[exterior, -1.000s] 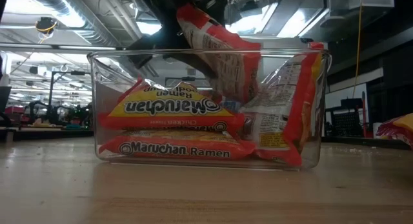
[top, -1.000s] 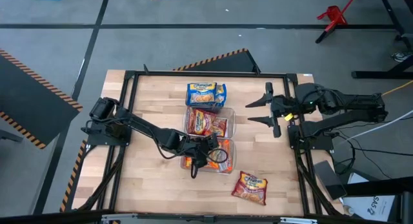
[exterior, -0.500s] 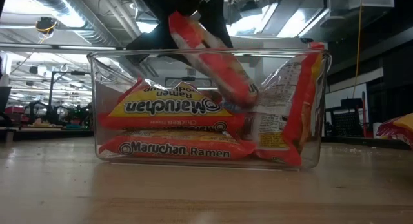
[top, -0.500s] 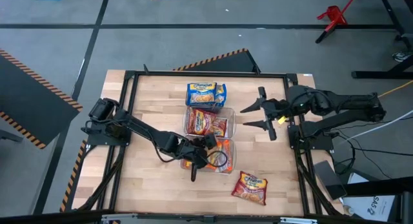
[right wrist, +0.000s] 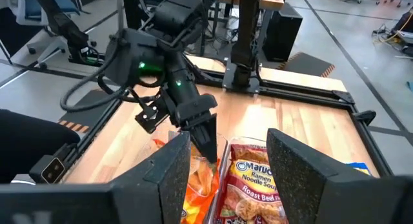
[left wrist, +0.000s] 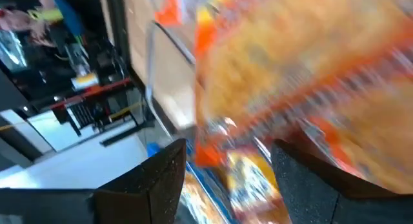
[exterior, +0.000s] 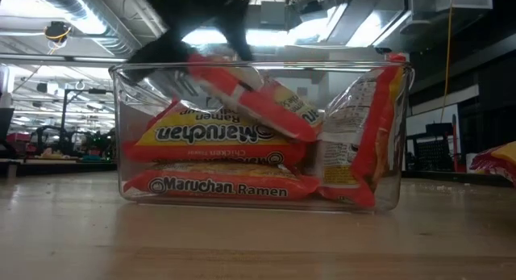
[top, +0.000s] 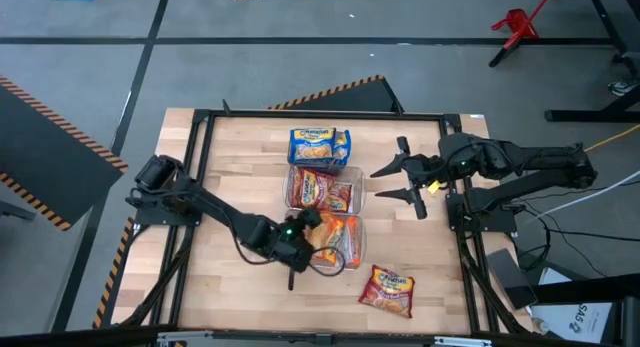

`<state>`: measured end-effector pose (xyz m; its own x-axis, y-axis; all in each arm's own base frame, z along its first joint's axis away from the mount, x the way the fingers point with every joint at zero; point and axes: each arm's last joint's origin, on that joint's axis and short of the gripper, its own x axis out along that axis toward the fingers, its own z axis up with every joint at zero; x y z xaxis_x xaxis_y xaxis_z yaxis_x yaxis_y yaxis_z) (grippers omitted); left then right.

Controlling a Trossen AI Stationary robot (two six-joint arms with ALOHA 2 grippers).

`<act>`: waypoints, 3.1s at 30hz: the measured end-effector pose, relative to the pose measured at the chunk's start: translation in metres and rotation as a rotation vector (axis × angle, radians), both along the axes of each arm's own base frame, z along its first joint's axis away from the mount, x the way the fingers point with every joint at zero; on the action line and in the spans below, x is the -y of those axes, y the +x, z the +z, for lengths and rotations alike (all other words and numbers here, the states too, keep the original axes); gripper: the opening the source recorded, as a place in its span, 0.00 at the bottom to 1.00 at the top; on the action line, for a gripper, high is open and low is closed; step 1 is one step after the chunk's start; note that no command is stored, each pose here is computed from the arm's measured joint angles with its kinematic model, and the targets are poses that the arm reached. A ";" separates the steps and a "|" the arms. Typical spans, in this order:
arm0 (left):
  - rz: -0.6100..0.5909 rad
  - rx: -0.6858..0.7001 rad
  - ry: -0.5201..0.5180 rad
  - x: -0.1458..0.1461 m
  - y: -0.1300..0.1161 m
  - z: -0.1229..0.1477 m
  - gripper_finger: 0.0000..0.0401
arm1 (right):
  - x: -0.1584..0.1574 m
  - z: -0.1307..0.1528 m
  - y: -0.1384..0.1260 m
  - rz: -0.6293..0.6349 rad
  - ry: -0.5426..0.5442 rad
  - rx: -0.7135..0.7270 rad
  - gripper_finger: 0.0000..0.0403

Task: Sort Maruchan noodles
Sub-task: Put the orange noodle pack into the bottom transparent bin, then put the red noodle pack into the top transparent bin

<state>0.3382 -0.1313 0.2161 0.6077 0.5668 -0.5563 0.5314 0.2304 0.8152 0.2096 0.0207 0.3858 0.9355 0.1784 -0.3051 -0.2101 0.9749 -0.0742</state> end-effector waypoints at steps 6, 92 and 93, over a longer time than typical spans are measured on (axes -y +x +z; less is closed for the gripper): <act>0.151 -0.005 -0.095 -0.003 -0.023 0.005 0.55 | 0.000 0.000 0.000 0.000 0.000 0.003 0.47; 0.541 0.605 -1.250 -0.030 -0.022 0.045 0.55 | -0.100 -0.233 0.004 -0.063 0.483 -0.827 0.86; 0.541 0.605 -1.251 -0.029 -0.022 0.045 0.55 | -0.100 -0.237 0.005 -0.076 0.485 -0.844 0.87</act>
